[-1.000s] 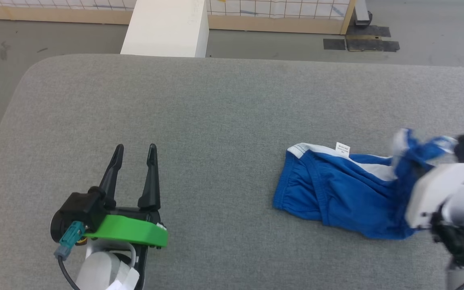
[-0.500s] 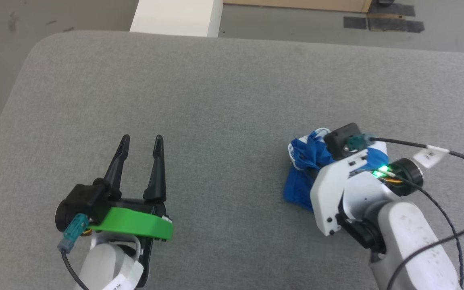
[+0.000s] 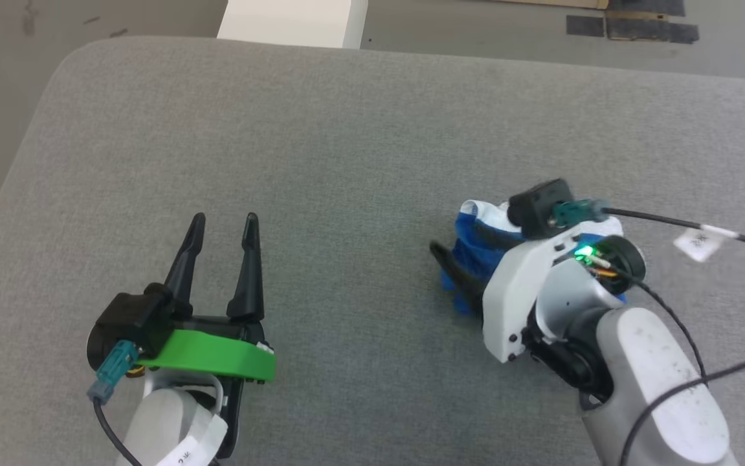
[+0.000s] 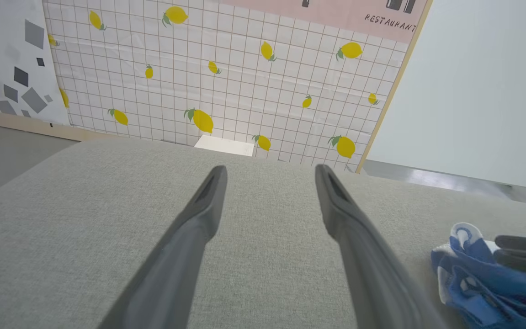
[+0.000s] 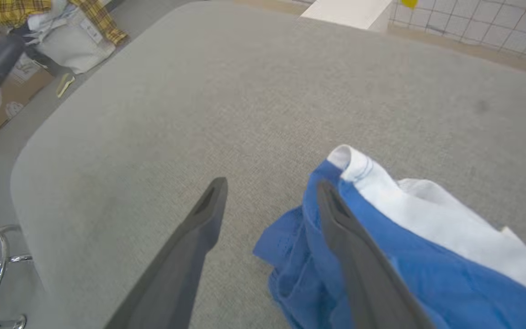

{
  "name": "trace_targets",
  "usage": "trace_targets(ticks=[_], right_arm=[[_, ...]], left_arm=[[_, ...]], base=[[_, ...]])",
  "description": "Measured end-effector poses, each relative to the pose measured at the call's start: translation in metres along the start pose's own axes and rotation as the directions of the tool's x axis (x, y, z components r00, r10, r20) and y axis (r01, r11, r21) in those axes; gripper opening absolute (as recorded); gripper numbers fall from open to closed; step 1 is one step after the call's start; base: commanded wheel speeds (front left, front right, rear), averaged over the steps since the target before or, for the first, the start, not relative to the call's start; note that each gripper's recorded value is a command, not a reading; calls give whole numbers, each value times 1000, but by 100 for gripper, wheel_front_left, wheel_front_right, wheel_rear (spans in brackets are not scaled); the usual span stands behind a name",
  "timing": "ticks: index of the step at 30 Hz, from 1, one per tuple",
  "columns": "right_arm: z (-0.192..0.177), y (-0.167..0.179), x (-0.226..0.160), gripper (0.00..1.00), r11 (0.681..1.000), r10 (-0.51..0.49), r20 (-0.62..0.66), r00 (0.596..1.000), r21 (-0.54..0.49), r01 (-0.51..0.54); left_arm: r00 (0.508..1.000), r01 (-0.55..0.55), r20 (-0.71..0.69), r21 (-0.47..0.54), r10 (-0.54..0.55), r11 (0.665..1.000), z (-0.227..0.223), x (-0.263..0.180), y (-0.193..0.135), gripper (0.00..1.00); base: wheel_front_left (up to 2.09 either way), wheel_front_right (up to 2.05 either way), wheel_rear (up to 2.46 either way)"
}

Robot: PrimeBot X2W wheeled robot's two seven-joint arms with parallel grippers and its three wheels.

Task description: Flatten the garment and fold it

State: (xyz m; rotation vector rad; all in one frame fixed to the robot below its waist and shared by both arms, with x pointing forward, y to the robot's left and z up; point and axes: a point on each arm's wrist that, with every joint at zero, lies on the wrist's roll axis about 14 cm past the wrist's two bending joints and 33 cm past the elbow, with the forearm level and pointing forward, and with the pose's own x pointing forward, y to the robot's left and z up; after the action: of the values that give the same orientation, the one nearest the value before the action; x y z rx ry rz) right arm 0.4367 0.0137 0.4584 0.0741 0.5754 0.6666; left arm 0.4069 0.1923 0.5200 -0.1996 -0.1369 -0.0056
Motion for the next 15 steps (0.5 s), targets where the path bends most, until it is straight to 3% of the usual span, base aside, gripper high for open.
trace_targets(ticks=[2, 5, 9, 13, 15], right_arm=[[24, 1, -12, 100, 1000, 2, 113, 994, 21, -4], [58, -21, -45, 100, 991, -59, 327, 943, 131, 16], [64, -59, -82, 100, 955, -184, 450, 874, 292, 51], [49, -103, -113, 100, 864, -322, 483, 815, 501, 45], [31, -123, -121, 100, 796, -384, 455, 803, 604, 38]], left_arm=[[1000, 6, 9, 1, -6, 1000, 3, 1, -2, 100], [999, 26, 21, -3, -26, 1000, 6, 3, -9, 100], [998, 50, 33, -9, -50, 999, 10, 4, -17, 100], [996, 83, 39, -11, -83, 996, 11, 6, -28, 100], [994, 99, 42, -6, -99, 995, 12, 7, -33, 100]], base=[[0, 0, 0], [0, 0, 0], [0, 0, 0], [0, 0, 0], [0, 0, 0]])
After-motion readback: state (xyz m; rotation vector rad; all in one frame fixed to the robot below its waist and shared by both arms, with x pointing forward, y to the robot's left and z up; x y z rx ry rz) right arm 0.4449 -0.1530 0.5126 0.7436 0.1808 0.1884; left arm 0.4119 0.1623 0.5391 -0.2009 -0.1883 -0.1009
